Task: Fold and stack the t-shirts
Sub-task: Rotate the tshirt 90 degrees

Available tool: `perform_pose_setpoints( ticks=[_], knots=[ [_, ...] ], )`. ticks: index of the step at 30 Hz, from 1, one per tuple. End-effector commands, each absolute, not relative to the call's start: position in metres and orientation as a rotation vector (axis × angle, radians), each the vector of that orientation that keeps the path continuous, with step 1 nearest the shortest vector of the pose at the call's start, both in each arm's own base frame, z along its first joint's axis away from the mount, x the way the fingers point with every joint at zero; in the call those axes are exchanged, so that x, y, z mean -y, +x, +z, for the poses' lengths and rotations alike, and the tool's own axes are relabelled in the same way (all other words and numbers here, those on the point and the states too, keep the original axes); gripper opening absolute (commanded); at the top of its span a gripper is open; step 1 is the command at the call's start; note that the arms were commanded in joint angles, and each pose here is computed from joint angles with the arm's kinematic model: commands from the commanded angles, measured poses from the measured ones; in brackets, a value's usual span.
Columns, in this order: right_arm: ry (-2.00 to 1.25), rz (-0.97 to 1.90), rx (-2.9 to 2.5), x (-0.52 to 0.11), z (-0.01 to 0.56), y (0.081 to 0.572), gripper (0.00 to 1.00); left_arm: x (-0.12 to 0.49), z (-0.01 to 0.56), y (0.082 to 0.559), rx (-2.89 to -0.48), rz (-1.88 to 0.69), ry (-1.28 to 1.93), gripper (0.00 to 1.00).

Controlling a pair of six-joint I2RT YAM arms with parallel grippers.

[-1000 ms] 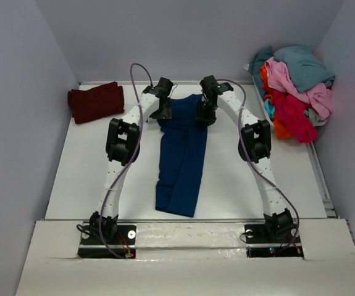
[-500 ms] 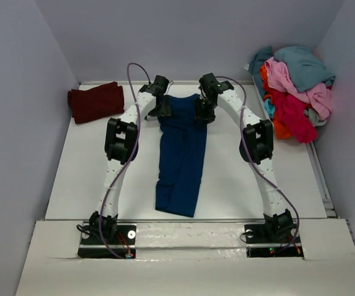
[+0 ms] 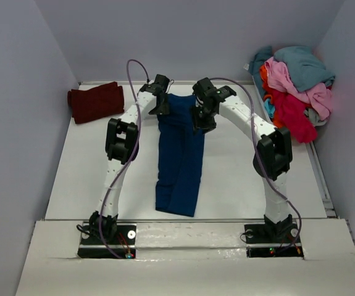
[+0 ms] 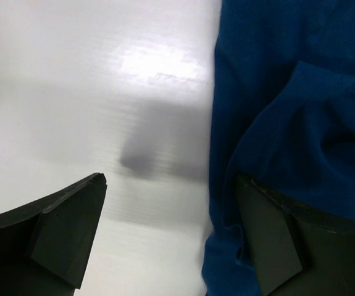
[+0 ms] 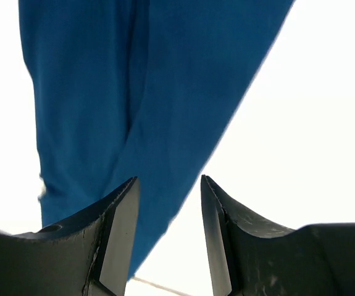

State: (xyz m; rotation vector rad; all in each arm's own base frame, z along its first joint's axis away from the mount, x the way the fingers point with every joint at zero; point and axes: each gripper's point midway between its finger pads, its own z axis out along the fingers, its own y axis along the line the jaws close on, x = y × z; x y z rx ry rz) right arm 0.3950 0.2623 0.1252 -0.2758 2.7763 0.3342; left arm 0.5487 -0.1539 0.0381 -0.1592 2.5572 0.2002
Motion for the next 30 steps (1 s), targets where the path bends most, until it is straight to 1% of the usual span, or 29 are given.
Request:
perform_pose_setpoints(
  ticks=[1,2,3,4,5,6,9,11,13,14,15,19,23,30],
  knots=[
    [-0.258,0.285,-2.742,-0.251,0.139,0.376,0.50,0.144,0.136,0.516,-2.419,0.312,-0.177,0.99],
    [-0.260,0.287,-2.748,-0.253,0.137,0.369,0.50,0.139,0.167,0.508,-2.363,0.281,-0.206,0.99],
    [-0.252,0.273,-2.775,-0.246,0.129,0.357,0.50,0.137,0.149,0.489,-2.415,0.301,-0.185,0.99],
    [-0.262,0.276,-2.787,-0.248,0.124,0.348,0.50,0.136,0.152,0.480,-2.420,0.283,-0.203,0.99],
    [-0.255,0.289,-2.783,-0.248,0.121,0.346,0.50,0.134,0.168,0.468,-2.408,0.241,-0.223,0.99],
    [-0.265,0.302,-2.797,-0.252,0.116,0.337,0.49,0.128,0.152,0.451,-2.450,0.263,-0.242,0.99],
    [-0.295,0.282,-2.846,-0.254,0.093,0.311,0.49,0.135,0.162,0.415,-2.438,0.236,-0.220,0.99],
    [-0.300,0.286,-2.853,-0.257,0.089,0.307,0.49,0.135,0.170,0.398,-2.437,0.211,-0.228,0.99],
    [-0.318,0.301,-2.849,-0.266,0.091,0.302,0.49,0.133,0.153,0.377,-2.497,0.220,-0.232,0.99],
    [-0.326,0.301,-2.844,-0.269,0.094,0.300,0.49,0.143,0.154,0.366,-2.504,0.199,-0.199,0.99],
    [-0.331,0.303,-2.840,-0.273,0.095,0.299,0.49,0.141,0.140,0.353,-2.539,0.227,-0.182,0.99],
    [-0.385,0.314,-2.839,-0.291,0.102,0.281,0.49,0.150,0.126,0.319,-2.584,0.198,-0.185,0.99],
    [-0.408,0.322,-2.851,-0.296,0.104,0.263,0.49,0.162,0.128,0.290,-2.602,0.143,-0.179,0.99],
    [-0.451,0.303,-2.910,-0.297,0.092,0.228,0.49,0.170,0.118,0.243,-2.651,0.122,-0.147,0.98]
  ],
)
